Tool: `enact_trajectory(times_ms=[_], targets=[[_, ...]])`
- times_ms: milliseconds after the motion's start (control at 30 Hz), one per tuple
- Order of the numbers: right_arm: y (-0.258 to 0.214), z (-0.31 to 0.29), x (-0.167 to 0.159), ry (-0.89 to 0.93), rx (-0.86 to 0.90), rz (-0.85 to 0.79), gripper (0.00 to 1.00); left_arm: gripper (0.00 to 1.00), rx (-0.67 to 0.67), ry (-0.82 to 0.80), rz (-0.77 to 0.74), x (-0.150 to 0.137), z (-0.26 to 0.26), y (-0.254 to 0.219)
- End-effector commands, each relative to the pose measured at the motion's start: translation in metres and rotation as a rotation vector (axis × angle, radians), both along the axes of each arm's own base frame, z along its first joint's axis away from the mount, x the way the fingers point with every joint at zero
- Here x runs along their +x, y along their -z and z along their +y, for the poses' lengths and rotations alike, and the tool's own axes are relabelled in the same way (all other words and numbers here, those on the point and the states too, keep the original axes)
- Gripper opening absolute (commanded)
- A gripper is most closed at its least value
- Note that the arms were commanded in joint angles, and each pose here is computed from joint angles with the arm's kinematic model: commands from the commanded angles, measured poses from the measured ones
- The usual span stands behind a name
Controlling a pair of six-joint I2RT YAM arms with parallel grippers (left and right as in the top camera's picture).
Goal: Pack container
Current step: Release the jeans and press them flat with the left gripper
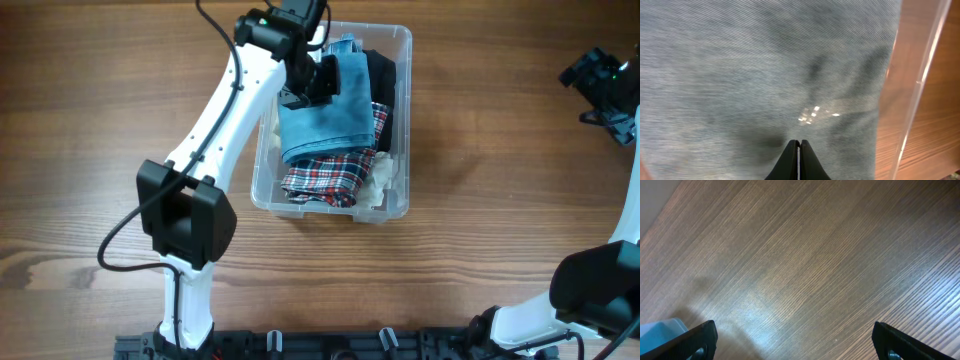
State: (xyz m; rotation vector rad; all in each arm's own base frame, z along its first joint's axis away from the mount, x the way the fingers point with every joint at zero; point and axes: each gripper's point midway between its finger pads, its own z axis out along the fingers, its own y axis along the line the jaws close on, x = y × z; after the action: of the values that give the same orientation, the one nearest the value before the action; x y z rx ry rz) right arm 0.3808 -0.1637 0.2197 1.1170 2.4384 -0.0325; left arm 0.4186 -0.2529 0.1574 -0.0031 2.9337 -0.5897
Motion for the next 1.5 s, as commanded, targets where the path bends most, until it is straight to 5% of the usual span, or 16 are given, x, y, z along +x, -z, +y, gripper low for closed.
enact_trajectory(times_ms=[0, 333, 733, 1200, 1467], targets=[[0.004, 0.002, 0.002, 0.006, 0.015, 0.002, 1.00, 0.04, -0.015, 0.071, -0.065, -0.008, -0.024, -0.012], [0.004, 0.002, 0.002, 0.006, 0.015, 0.002, 1.00, 0.04, -0.053, 0.056, -0.317, 0.043, -0.048, -0.030], [0.004, 0.002, 0.002, 0.006, 0.015, 0.001, 1.00, 0.04, 0.014, 0.030, -0.304, 0.067, -0.049, 0.024], [0.004, 0.002, 0.002, 0.006, 0.015, 0.002, 1.00, 0.04, 0.049, 0.035, -0.248, 0.058, -0.044, 0.043], [0.004, 0.002, 0.002, 0.006, 0.015, 0.002, 1.00, 0.04, -0.003, 0.027, -0.322, 0.041, -0.033, -0.032]])
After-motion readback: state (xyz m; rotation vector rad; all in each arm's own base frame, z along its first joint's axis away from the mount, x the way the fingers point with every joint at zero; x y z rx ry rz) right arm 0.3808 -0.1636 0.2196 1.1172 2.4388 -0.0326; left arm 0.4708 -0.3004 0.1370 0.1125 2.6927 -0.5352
